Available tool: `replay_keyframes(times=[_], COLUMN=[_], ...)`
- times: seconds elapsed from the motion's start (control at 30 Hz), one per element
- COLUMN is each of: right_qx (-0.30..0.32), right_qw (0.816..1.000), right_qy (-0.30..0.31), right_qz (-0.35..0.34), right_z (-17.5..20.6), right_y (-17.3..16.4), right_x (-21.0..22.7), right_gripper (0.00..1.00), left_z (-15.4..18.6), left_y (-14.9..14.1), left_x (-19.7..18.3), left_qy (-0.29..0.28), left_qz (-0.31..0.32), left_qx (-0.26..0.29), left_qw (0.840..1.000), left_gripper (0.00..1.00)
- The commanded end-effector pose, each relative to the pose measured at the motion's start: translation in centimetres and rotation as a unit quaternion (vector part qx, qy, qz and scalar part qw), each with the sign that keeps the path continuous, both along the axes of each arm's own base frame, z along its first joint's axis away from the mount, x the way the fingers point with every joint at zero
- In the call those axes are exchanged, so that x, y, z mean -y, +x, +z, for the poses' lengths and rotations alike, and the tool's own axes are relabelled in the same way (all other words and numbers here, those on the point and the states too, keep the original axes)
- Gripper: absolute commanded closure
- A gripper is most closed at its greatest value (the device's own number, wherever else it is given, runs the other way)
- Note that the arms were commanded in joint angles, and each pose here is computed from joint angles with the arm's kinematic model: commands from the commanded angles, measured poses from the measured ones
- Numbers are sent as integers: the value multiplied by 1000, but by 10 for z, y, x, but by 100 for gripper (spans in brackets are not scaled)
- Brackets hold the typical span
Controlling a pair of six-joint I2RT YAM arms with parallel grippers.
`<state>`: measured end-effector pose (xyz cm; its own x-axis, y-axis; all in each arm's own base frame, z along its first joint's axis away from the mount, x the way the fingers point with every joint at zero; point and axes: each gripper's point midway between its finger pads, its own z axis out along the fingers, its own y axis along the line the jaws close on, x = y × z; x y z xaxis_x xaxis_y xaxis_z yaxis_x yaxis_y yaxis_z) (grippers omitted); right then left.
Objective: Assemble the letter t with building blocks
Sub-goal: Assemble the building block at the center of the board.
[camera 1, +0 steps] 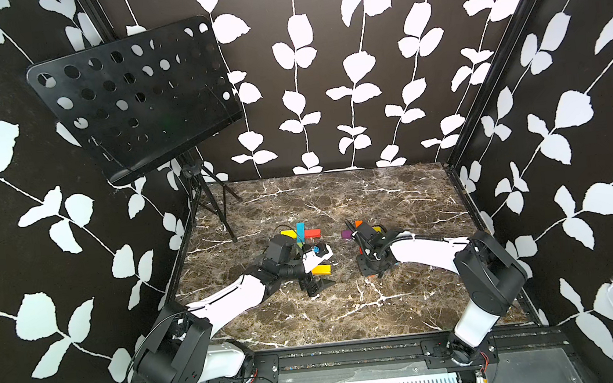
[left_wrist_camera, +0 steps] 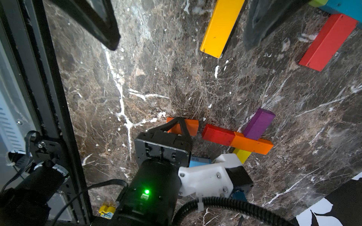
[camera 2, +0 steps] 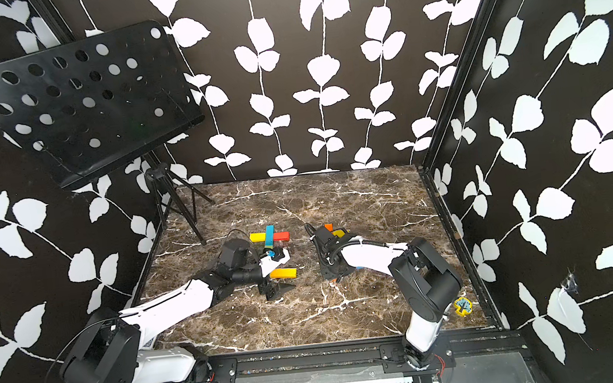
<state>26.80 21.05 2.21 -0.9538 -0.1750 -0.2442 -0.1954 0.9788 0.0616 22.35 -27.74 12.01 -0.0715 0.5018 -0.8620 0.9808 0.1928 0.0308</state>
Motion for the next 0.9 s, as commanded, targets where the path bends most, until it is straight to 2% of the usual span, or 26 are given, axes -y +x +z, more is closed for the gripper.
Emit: replay_keyframes(times=[0.0, 0.5, 0.57, 0.73, 0.87], right_qx=[-7, -1, -5, -7, -6], right_qw=[1000, 1000, 1000, 1000, 1000], right_qy=[-8, -17, -18, -19, -20], right_qz=[-11, -15, -14, -15, -14], right_z=[-10, -12, -12, -15, -15], right_y=[2, 6, 4, 3, 3], right_x=[4, 6, 6, 8, 8], right_gripper=[82, 82, 79, 65, 60], left_z=[3, -4, -6, -5, -5], left_y=[-2, -3, -3, -4, -4], left_x=[0, 1, 1, 2, 1], left_qy=[-5, 0, 2, 1, 2], left_qz=[-13, -13, -12, -15, -15], left_qx=[15, 0, -5, -6, -5], left_qw=[1000, 1000, 1000, 1000, 1000], left_gripper=[1, 1, 1, 1, 1])
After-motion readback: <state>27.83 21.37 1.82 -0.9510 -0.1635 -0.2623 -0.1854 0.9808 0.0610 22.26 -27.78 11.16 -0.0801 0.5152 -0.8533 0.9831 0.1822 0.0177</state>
